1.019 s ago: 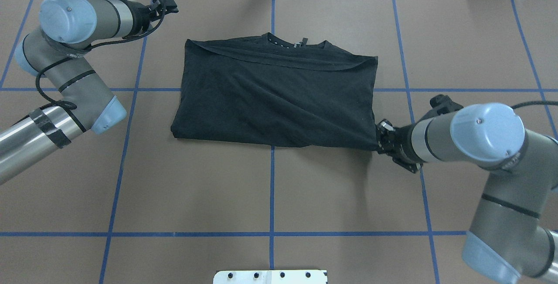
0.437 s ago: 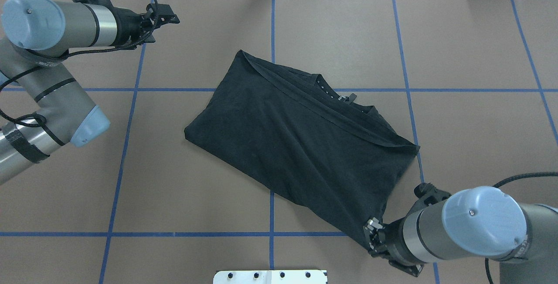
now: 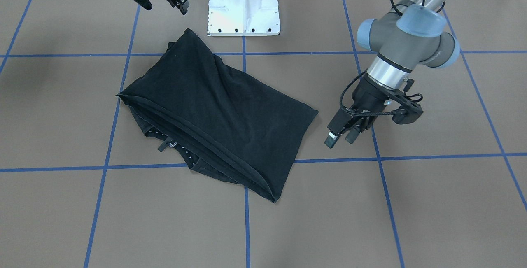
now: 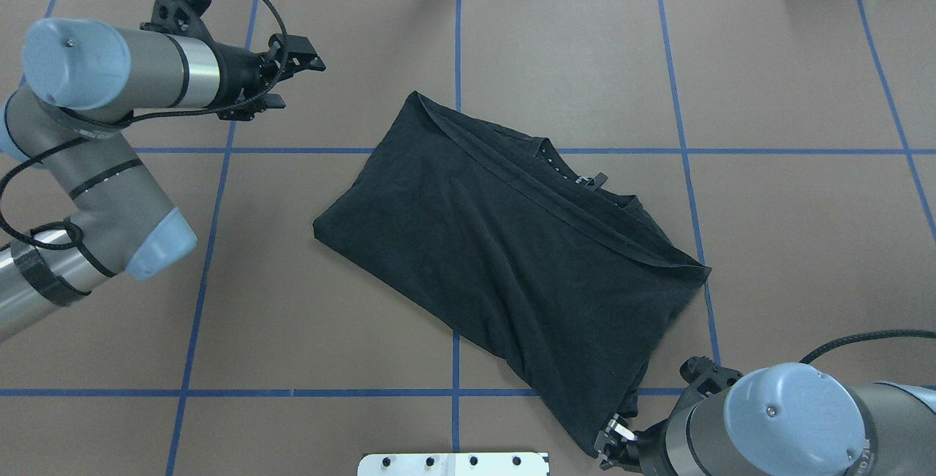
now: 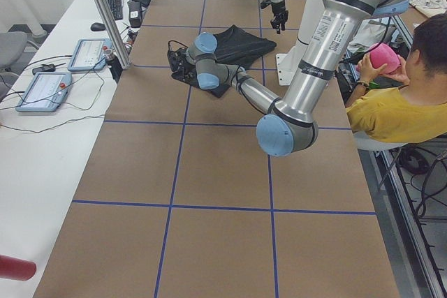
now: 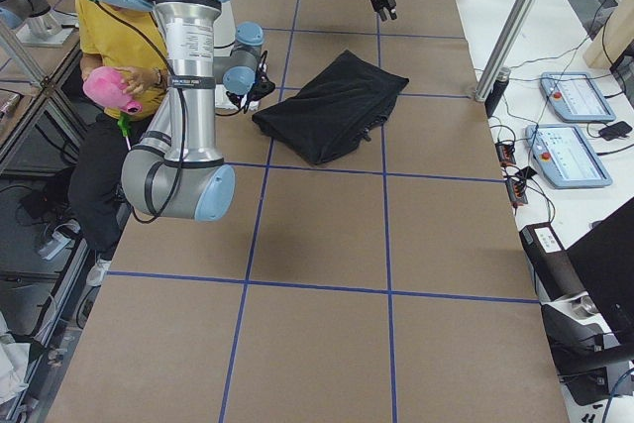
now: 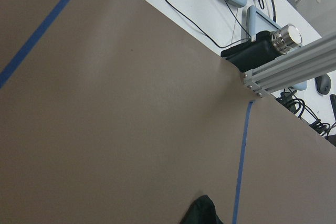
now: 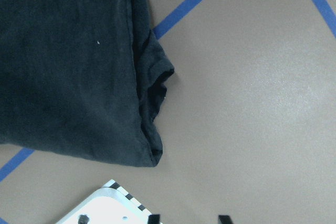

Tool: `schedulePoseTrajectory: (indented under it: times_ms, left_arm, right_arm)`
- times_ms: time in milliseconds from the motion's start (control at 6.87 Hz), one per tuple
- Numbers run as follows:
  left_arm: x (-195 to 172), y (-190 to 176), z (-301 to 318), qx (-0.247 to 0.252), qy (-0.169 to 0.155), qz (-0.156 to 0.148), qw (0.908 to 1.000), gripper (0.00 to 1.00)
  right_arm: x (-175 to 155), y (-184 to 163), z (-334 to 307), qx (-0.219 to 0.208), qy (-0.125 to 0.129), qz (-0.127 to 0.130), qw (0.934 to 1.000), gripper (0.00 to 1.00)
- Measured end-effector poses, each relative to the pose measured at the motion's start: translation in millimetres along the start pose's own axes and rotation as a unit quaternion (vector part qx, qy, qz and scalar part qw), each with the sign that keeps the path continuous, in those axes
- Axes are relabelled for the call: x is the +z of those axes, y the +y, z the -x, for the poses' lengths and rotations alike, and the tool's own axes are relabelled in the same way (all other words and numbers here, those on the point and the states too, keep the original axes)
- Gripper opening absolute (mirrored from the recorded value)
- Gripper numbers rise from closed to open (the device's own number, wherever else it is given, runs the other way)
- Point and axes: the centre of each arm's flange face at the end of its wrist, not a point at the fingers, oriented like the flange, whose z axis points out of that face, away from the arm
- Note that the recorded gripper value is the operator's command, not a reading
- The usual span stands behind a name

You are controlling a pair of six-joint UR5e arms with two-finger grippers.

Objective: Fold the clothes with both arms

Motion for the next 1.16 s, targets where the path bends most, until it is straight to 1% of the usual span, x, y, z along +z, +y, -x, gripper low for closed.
schedulePoseTrajectory:
  times_ms: [146,291,437,582,728,873,1019,1164]
  left_arm:
    - [11.4,38.0,1.1,-0.008,-0.034,-0.004,0.9994,0.90]
    - [23.9,71.4,16.4,-0.007,-0.070,-0.009,0.9975,0.85]
    - [34.2,96.4,41.7,-0.003,-0.099,-0.014,0.9950,0.82]
    - [39.3,112.2,57.2,-0.002,-0.113,-0.015,0.9934,0.80]
    - [42.1,122.9,65.2,-0.001,-0.121,-0.013,0.9926,0.77]
    - [43.9,132.0,68.9,-0.005,-0.124,-0.008,0.9922,0.63]
    - [45.8,143.1,71.9,-0.013,-0.128,-0.002,0.9917,0.58]
    - [47.3,151.3,74.1,-0.017,-0.130,0.002,0.9913,0.36]
  right_arm:
    - [-11.8,-13.7,8.8,0.012,-0.014,-0.007,0.9998,1.00]
    - [-27.0,-29.5,19.8,0.027,-0.033,-0.014,0.9990,1.00]
    - [-37.5,-41.3,28.4,0.037,-0.046,-0.020,0.9980,1.00]
    - [-40.9,-46.0,32.5,0.041,-0.052,-0.023,0.9976,1.00]
    - [-42.1,-47.2,34.2,0.042,-0.054,-0.024,0.9974,1.00]
    - [-42.2,-47.1,34.8,0.042,-0.054,-0.024,0.9974,1.00]
    - [-43.0,-47.6,35.7,0.043,-0.055,-0.024,0.9973,1.00]
    - [-43.9,-48.6,36.3,0.044,-0.057,-0.025,0.9971,1.00]
